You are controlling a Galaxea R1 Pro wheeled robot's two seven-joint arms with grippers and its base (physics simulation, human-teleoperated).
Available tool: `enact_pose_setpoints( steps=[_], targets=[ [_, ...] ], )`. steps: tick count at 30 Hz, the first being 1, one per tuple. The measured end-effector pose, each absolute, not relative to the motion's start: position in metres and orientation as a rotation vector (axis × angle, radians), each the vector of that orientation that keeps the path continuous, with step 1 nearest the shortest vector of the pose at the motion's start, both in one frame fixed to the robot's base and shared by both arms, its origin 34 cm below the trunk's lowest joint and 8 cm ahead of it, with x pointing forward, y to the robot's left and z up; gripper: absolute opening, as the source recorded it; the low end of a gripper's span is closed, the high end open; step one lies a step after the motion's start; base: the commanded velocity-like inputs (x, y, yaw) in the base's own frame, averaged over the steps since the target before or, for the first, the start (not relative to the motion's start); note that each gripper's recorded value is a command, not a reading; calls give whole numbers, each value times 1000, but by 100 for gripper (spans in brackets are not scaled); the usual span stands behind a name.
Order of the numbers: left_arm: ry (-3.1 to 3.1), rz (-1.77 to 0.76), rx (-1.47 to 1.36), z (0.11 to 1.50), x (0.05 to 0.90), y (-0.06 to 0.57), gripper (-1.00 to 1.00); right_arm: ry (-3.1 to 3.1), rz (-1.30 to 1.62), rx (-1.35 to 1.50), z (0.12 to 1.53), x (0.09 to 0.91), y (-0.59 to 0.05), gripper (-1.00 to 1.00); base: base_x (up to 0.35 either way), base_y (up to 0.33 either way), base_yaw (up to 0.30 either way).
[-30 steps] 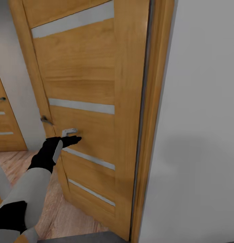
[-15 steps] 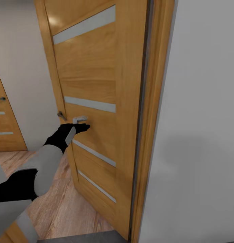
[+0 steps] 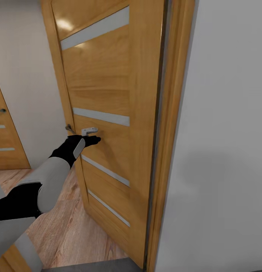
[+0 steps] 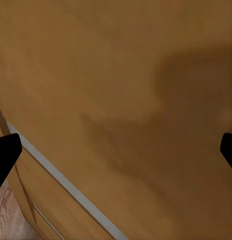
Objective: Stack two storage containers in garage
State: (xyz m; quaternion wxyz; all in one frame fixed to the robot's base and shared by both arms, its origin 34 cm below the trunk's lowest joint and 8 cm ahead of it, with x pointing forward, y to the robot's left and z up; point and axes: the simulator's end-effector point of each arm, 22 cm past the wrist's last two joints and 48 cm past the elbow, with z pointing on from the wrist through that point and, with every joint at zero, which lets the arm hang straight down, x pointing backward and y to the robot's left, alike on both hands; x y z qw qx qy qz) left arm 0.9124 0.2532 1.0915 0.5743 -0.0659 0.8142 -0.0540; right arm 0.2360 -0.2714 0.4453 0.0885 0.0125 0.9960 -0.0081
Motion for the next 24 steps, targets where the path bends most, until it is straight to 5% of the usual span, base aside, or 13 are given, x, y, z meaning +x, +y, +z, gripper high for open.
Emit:
enact_pose_setpoints(
  steps=[9,24],
  targets=[
    [1905,-106,-150,1094,912,259,100,2967,-22,39,445,235,-270,100,0,32,-73],
    [1908,-108,-146,1093,912,266,100,2968,10,37,445,235,-266,100,0,219,-265]
  ],
)
